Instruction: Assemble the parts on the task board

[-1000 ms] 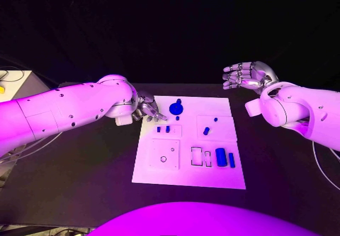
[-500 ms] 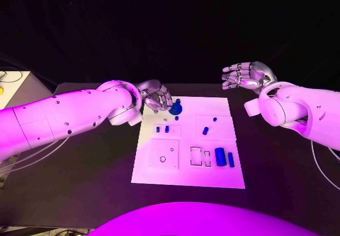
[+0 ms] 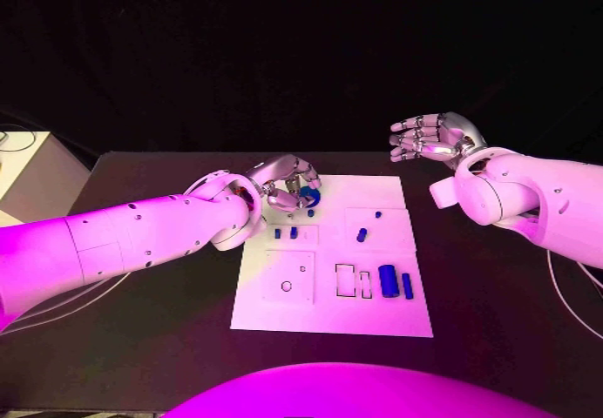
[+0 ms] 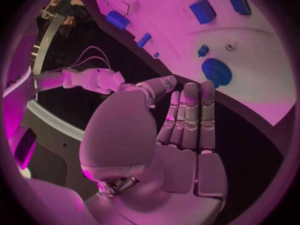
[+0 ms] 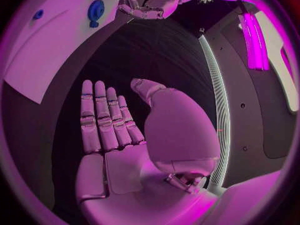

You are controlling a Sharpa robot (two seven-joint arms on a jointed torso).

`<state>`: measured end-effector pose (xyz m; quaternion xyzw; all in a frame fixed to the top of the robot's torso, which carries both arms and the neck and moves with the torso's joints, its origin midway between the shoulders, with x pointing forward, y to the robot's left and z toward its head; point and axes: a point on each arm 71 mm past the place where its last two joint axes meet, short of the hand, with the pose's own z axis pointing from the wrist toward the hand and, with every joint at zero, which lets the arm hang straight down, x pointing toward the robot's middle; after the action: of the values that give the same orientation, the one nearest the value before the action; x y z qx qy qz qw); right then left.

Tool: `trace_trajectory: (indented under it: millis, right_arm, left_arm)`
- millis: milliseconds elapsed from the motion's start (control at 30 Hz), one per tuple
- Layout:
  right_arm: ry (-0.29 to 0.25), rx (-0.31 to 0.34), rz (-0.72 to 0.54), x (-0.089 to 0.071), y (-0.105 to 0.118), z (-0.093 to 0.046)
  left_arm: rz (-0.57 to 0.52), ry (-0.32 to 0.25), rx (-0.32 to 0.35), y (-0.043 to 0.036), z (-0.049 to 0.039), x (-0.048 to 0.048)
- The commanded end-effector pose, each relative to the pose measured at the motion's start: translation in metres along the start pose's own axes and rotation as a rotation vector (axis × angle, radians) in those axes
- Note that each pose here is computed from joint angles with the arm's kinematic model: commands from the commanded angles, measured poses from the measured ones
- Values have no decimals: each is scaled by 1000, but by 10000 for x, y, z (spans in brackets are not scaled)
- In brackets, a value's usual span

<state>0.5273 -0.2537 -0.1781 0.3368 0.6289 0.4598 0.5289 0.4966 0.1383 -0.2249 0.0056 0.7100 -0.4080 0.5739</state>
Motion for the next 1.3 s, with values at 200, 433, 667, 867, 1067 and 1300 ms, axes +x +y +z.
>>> trace_trajectory:
  millis: [200, 433, 667, 867, 1067, 1300]
  right_arm:
    - [17, -12, 8, 30, 14, 9]
    - [19, -13, 9, 41, 19, 8]
    - [19, -12, 9, 41, 19, 4]
    - [19, -12, 9, 42, 19, 4]
    - [20, -12, 9, 43, 19, 4]
    - [20, -12, 9, 39, 18, 2]
  left_arm:
    - [259, 139, 43, -12, 67, 190]
    - [331, 200, -1, -5, 116, 257]
    - [357, 219, -39, 4, 143, 272]
    - [365, 227, -61, 8, 155, 277]
    - [367, 226, -68, 6, 163, 279]
    - [366, 221, -67, 4, 165, 275]
